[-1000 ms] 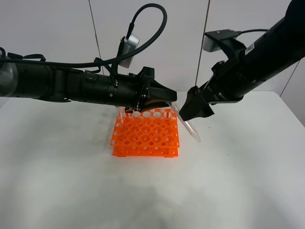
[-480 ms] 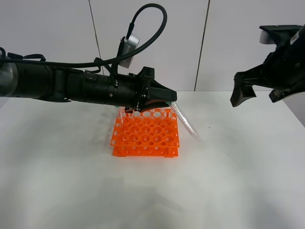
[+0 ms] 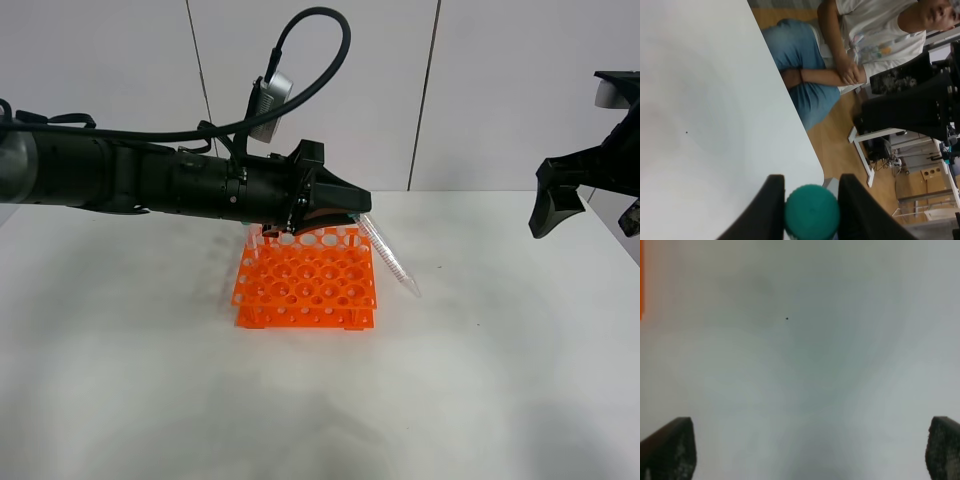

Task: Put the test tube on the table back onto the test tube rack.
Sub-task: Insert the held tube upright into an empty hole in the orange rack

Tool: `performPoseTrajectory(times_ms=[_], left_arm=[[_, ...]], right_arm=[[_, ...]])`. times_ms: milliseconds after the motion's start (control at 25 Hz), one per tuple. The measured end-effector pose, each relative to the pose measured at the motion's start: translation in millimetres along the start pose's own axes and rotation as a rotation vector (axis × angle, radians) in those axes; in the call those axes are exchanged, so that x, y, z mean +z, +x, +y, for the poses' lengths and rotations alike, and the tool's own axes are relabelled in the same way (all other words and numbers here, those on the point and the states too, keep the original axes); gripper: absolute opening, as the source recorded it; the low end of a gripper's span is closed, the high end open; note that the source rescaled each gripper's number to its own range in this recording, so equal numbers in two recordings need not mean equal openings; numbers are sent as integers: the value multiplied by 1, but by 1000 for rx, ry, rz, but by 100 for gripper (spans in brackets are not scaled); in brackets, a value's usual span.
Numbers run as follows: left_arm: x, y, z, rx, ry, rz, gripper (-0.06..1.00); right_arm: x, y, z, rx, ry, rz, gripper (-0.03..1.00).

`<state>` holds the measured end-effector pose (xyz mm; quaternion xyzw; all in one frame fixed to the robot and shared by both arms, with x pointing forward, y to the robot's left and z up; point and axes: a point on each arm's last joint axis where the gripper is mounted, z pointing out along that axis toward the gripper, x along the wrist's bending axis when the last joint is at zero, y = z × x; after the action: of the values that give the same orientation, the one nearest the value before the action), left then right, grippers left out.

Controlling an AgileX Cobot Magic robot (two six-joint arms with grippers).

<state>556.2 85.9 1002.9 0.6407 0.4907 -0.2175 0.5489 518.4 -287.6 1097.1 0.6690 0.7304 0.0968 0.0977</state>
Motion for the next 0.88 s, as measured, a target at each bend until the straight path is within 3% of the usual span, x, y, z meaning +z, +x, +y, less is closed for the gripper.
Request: performPoseTrajectory(times_ms=[240,560,640,880], left_arm=[[0,0,0,0,1,-3,0],[0,0,0,0,2,-3,0],[0,0,0,0,2,-3,0],[0,0,0,0,2,-4,0]], right_arm=[[-13,3,-34,3,-22,9,100],[-25,9,-145,6,-95,16,100],[-25,10,-173,7,-164,15,100],[-27,14,-239,6,-518,0,100]])
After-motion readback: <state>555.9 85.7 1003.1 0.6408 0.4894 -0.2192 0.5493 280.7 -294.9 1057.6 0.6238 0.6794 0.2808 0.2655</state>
